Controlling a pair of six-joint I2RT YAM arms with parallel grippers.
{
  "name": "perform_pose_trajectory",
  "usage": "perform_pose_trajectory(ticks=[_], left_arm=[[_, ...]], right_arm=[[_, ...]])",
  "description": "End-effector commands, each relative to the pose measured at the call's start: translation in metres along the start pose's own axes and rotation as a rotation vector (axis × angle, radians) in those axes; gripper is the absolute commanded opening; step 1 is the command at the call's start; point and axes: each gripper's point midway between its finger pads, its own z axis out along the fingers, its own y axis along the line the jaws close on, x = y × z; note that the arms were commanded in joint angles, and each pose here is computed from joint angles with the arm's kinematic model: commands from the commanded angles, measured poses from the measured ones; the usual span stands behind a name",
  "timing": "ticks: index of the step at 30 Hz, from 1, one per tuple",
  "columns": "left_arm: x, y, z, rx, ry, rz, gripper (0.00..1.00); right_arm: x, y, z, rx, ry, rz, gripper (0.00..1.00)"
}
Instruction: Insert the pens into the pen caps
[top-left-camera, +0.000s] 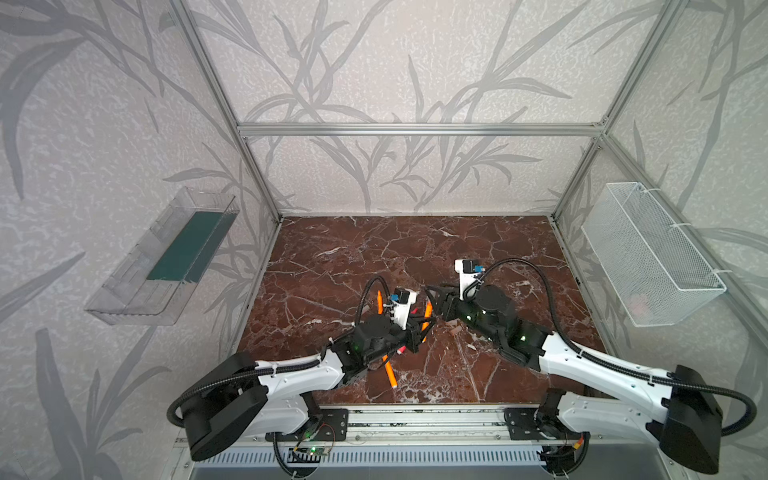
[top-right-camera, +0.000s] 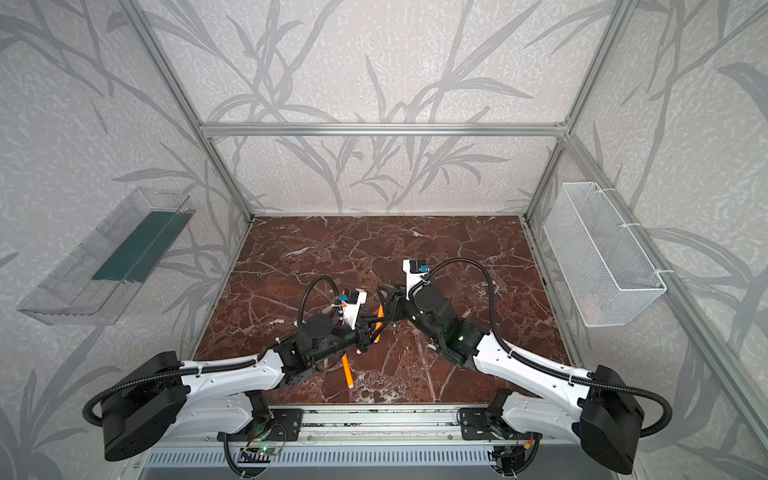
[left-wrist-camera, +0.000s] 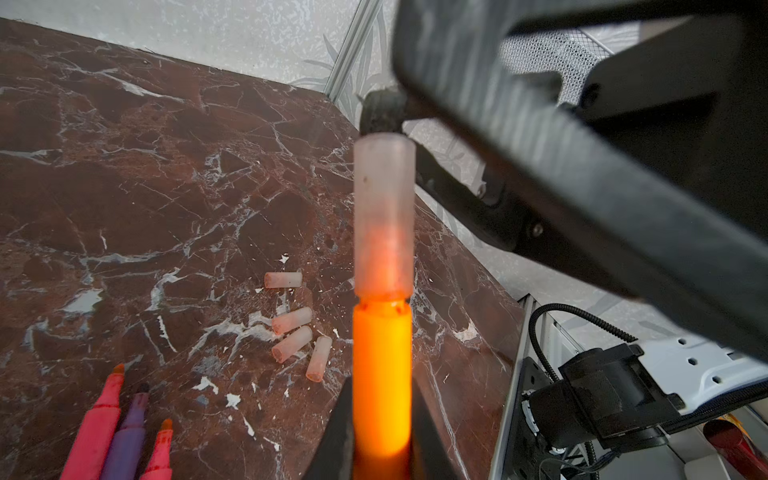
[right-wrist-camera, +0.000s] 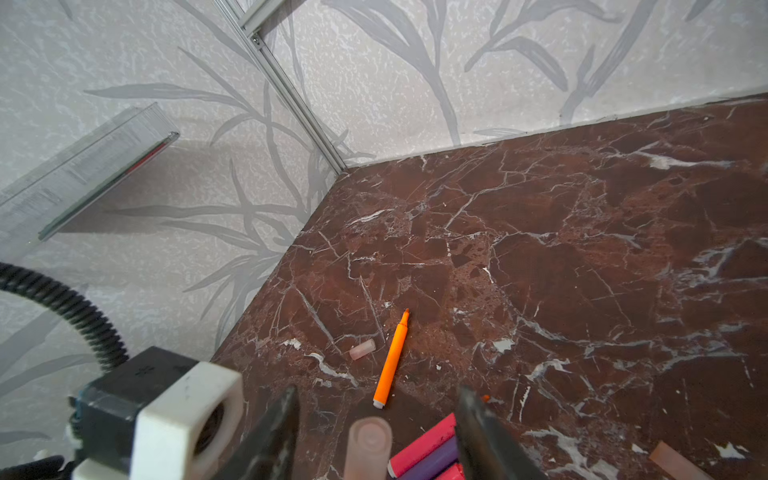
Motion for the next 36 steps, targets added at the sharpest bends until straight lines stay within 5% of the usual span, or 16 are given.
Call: perform_pose_trajectory(ticks=[1,6,22,29,36], left_arm=[[-0.009,-0.008,-0.002,0.035,-0.035,0.027,0.0],[-0.009,-0.007,-0.002,0.032,-0.033,0.027,0.0],[-0.017,-0.005,0.002,0.034,-0.076,-0.014,0.0],[-0.04,-0.003,0.011,0.059,-0.114,-0.061,0.0],[-0.067,0.014,0.009,-0.089,-0.168,0.003,0.0]], right_arm=[[-0.008,0.014,0.004,-0.06,0.009,0.026,0.53],[-0.002,0.02,0.009,-0.092,0.044,0.067,0.48],[0.031,0.024,-0.004,-0.211,0.118,0.055,0.0],[0.046,0.038,-0.018,-0.355,0.111,0.073,0.0],[0.068,0.043,-0.028,-0.326,0.124,0.078,0.0]])
